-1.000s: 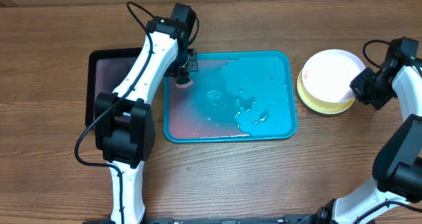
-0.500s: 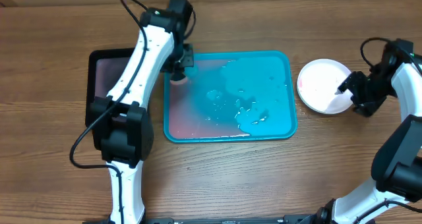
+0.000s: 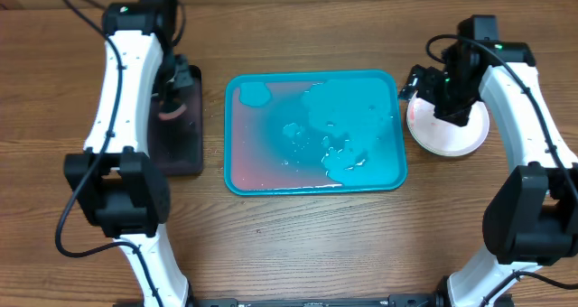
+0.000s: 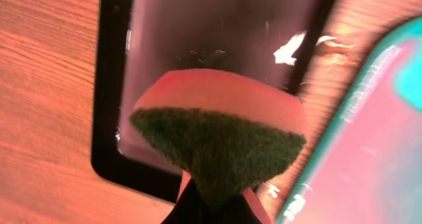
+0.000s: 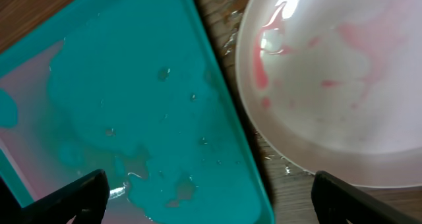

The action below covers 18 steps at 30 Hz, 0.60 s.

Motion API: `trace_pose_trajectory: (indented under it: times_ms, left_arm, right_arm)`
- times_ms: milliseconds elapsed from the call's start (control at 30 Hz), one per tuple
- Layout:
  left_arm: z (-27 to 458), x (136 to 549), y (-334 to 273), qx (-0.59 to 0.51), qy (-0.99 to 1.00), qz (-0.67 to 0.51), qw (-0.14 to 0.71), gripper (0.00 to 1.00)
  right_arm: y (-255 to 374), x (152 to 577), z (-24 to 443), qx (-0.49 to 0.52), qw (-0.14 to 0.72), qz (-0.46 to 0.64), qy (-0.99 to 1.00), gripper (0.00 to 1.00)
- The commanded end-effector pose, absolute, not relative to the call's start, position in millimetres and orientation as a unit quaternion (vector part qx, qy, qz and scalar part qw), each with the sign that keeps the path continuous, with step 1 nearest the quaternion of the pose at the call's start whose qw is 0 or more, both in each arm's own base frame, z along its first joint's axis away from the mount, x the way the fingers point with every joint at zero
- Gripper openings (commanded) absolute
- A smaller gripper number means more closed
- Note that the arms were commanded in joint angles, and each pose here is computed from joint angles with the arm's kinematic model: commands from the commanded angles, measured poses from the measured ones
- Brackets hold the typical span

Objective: Clean dirty plates on tray and stack at the side

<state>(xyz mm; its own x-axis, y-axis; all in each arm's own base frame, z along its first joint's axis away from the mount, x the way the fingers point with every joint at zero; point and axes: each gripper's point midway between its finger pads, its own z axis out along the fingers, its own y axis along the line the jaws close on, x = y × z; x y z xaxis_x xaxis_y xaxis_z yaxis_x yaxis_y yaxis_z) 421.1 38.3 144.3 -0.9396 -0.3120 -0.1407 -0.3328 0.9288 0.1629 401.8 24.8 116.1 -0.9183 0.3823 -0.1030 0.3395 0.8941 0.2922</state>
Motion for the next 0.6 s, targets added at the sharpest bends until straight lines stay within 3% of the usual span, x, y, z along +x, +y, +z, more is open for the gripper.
trace_pose_trajectory:
  times_ms: [0,300,367,433,533,567]
  left_arm:
    - [111,411,67,-0.118,0.987,0.107,0.028,0.04]
    - [30,401,85,-0.060,0.992,0.108,0.025,0.04]
    - [26,401,85,-0.051,0.992,0.109,0.027,0.11]
    - [26,403,85,-0.052,0.992,0.109,0.030,0.28]
    - [30,406,86,-0.068,0.991,0.110,0.037,1.00]
    - [33,407,87,-0.080,0.990,0.112,0.038,1.00]
  right_arm:
    - [34,406,120,0.163,0.092,0.122,0.975,1.00]
    - [35,404,120,0.161,0.088,0.118,0.976,1.00]
    - [35,404,120,0.161,0.088,0.118,0.976,1.00]
    - [35,404,120,0.161,0.088,0.118,0.976,1.00]
    - [35,405,120,0.161,0.090,0.119,0.976,1.00]
    - [35,406,120,0.161,0.091,0.119,0.976,1.00]
